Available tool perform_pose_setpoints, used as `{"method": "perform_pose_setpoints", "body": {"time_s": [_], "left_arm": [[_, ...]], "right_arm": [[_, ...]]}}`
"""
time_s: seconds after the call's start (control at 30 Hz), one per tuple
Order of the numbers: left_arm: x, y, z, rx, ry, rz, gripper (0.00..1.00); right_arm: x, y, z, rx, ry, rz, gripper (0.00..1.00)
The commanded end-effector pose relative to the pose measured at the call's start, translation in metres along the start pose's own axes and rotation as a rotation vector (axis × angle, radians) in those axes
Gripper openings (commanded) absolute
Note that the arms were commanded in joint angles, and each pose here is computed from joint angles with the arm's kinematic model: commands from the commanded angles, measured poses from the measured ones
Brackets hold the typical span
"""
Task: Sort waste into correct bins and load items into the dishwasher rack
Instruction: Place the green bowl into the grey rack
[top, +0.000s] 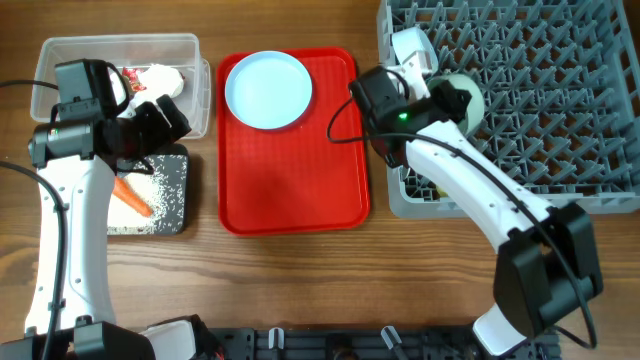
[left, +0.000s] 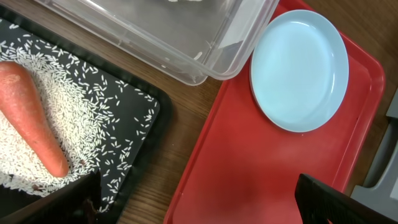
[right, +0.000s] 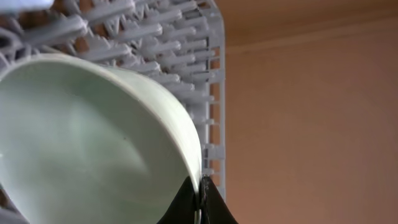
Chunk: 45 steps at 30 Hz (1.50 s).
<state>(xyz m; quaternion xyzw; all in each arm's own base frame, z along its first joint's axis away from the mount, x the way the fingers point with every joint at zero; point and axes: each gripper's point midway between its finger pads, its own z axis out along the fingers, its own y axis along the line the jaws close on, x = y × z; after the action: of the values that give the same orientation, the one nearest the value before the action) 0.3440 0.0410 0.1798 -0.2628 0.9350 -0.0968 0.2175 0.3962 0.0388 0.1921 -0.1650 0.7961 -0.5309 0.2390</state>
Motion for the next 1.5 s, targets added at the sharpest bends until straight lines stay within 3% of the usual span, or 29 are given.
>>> {"method": "perform_pose_setpoints", "body": {"time_s": [0.0,0.23,0.73,0.8,1.03,1.33,1.47], "left_arm": [[-0.001,0.000,0.001,0.005,0.006,-0.014,1.00],[-0.001,0.000,0.001,0.005,0.006,-0.014,1.00],[-0.001,0.000,0.001,0.005,0.006,-0.014,1.00],[-0.001,0.000,0.001,0.005,0.006,-0.014,1.00],[-0.001,0.000,0.001,0.005,0.006,-0.014,1.00],[-0.001,0.000,0.001,0.005,0.006,-0.014,1.00],[-0.001,0.000,0.001,0.005,0.006,-0.014,1.00]], "right_arm": [[0.001,0.007,0.002,0.001,0.006,-0.035,0.04],[-0.002,0.034,-0.001,-0.155,-0.015,-0.037,0.04],[-0.008,0.039,-0.012,-0.161,-0.057,-0.176,0.05],[-0.010,0.046,-0.016,-0.196,-0.069,-0.179,0.15],[-0.016,0.073,-0.033,-0.326,-0.140,-0.290,0.27],[-0.040,0.078,-0.053,-0.323,-0.238,-0.249,0.67],[-0.054,0.072,-0.058,-0.283,-0.279,-0.207,0.78]]}}
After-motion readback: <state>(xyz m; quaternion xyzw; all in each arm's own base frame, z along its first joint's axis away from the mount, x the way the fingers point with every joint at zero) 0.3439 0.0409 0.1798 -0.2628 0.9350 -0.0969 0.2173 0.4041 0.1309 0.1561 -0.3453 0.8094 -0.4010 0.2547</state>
